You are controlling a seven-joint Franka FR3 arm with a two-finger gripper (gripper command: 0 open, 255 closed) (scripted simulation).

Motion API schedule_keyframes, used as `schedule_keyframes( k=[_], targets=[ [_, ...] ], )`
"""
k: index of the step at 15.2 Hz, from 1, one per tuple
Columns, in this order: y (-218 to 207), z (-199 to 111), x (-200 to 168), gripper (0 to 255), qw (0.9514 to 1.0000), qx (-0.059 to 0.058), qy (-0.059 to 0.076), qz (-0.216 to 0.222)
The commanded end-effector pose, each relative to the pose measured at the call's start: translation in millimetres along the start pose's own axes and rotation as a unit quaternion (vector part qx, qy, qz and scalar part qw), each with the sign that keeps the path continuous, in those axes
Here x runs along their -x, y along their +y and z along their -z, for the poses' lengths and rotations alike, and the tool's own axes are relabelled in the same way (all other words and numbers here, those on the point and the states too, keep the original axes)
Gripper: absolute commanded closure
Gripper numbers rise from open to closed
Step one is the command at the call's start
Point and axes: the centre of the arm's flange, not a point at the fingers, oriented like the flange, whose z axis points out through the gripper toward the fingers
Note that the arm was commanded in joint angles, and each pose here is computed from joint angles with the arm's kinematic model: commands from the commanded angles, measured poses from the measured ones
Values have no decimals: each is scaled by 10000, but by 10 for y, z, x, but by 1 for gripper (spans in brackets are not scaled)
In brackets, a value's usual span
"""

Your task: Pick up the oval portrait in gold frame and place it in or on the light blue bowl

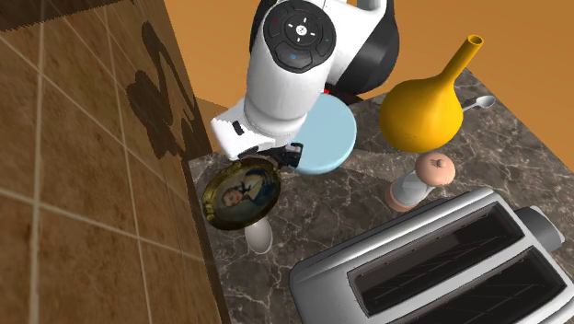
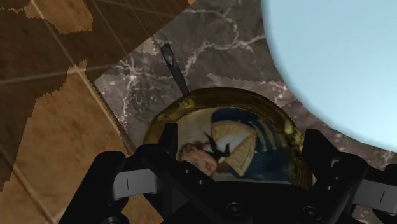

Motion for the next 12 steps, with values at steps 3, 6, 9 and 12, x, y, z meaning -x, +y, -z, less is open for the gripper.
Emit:
schedule_keyframes(
  k=[3, 6, 9, 12],
  targets=[
    [-423, 137, -317, 0, 9980, 122, 22, 613],
    [-669, 209, -463, 0, 9954, 189, 32, 935],
    [-663, 50, -465, 0, 9954, 189, 32, 935],
    [-657, -108, -466, 0, 9954, 189, 32, 935]
  ],
)
